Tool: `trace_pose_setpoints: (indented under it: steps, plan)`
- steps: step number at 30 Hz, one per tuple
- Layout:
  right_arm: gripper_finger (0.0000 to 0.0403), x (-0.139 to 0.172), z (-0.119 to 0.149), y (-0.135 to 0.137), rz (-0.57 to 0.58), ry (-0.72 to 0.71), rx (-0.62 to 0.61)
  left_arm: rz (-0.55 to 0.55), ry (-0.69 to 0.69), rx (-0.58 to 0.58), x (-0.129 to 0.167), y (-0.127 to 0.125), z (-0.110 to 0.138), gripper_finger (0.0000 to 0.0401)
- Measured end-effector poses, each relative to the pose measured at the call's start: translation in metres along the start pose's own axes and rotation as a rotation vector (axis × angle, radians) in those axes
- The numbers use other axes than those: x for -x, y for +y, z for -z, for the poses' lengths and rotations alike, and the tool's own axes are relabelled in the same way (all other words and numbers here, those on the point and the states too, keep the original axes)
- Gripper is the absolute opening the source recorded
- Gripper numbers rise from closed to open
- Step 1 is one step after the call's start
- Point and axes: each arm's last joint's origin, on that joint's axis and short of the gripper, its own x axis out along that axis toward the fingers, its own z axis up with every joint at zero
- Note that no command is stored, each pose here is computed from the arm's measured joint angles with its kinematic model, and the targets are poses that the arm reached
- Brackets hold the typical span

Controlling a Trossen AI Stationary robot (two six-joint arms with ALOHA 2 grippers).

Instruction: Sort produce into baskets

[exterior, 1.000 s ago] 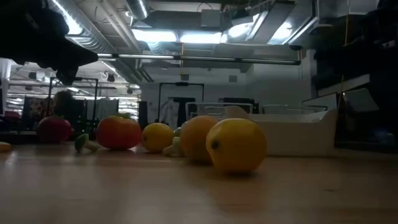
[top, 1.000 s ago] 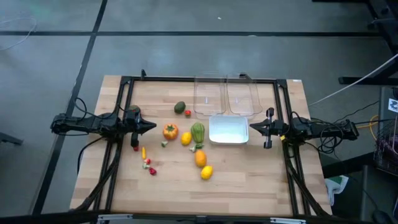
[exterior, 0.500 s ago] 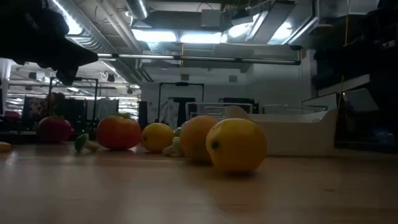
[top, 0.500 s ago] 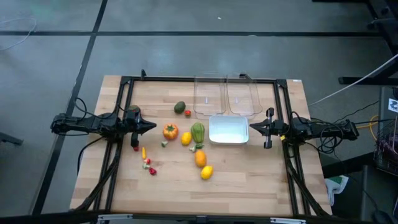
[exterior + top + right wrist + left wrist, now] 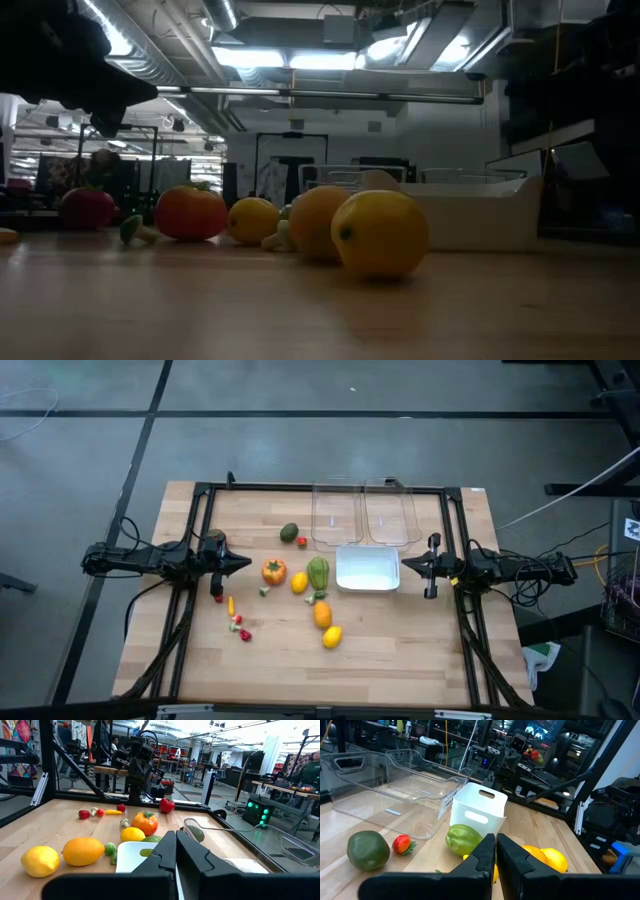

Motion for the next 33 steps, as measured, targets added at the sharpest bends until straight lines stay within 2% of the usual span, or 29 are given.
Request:
trace_pose_setpoints:
  steps: [12,23,30,33]
  plan:
    - [0.0012,0.0,-0.0001,0.0,0.0,-0.001,-0.01,0.0,0.0,0.0,0.0,0.0,0.0,0.0013]
    - [0.0012,0.0,-0.0002,0.0,-0.001,-0.002,-0.364,0.0,0.0,-0.029,0.0,0.0,0.0,0.0013]
    - [0.0012,0.0,-0.0005,-0.0001,0.0,-0.005,-0.398,0.0,0.0,-0.039,0.0,0.0,0.0,0.0013]
    - [0.0024,0.0001,-0.0032,-0.0013,0.024,-0.036,-0.454,0.0,0.0,-0.051,0.0,0.0,0.0,0.0013]
